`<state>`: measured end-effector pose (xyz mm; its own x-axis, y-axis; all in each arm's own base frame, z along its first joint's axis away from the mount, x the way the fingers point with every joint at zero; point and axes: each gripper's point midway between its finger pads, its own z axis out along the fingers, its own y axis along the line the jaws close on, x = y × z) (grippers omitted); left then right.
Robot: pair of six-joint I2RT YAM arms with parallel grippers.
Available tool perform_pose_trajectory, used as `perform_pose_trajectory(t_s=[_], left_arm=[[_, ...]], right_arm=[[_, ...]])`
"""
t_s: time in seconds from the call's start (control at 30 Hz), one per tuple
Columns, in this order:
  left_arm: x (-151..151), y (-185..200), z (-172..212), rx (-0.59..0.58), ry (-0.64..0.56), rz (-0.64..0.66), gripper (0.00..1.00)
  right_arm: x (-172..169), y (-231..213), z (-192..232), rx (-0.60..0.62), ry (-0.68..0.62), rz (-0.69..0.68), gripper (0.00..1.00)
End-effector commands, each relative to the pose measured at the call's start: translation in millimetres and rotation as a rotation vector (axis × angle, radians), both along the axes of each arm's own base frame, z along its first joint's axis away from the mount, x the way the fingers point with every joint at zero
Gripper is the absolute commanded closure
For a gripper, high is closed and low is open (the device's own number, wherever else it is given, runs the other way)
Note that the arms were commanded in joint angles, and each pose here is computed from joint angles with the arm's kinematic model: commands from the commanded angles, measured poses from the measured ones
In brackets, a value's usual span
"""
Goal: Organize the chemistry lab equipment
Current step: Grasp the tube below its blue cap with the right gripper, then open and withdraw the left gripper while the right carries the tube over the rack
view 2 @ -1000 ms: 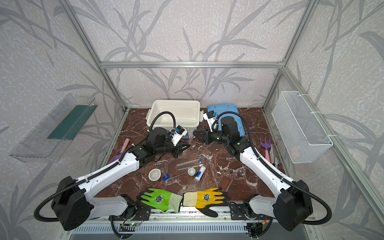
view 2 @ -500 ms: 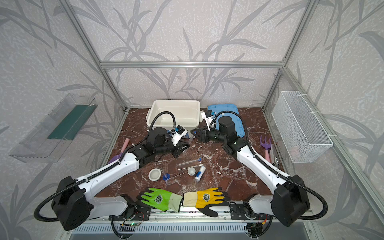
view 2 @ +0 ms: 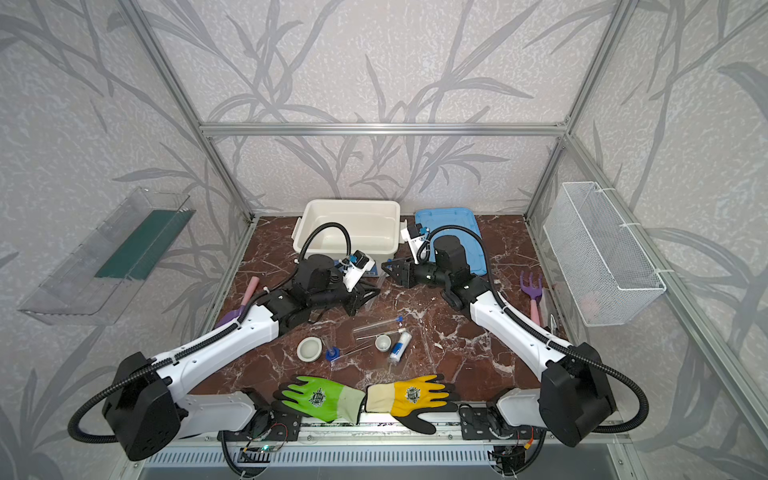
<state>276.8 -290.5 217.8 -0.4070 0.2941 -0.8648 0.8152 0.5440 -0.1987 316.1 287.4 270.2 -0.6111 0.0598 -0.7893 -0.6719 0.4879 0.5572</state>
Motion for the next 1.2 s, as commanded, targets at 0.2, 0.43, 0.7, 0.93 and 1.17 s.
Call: perform_pose_trajectory(t_s=[0.2,0.43,0.7,0.93,1.17], left_arm=[[-1,0,11,-0.021,-0.029,-0.004,0.85],[1,1,9,-0.015,-0.032,0.011,0.75],[7,12,16,0.005,-0.057,0.077,0.55],[21,66,28,-0.066,0.064,0.256,0.40],[16,143,49,-0.059,0.005,0.498,0.36]], right_arm=[[-1,3,4,0.017,-0.015,0.005,0.77],[-2,4,3,-0.006,0.003,0.009,0.87],[4,6,-1,-0.098,-0.038,-0.032,0.88],[5,36,19,-0.249,-0.222,-0.025,0.85],[8,72,18,-0.287,-0.294,0.009,0.85]])
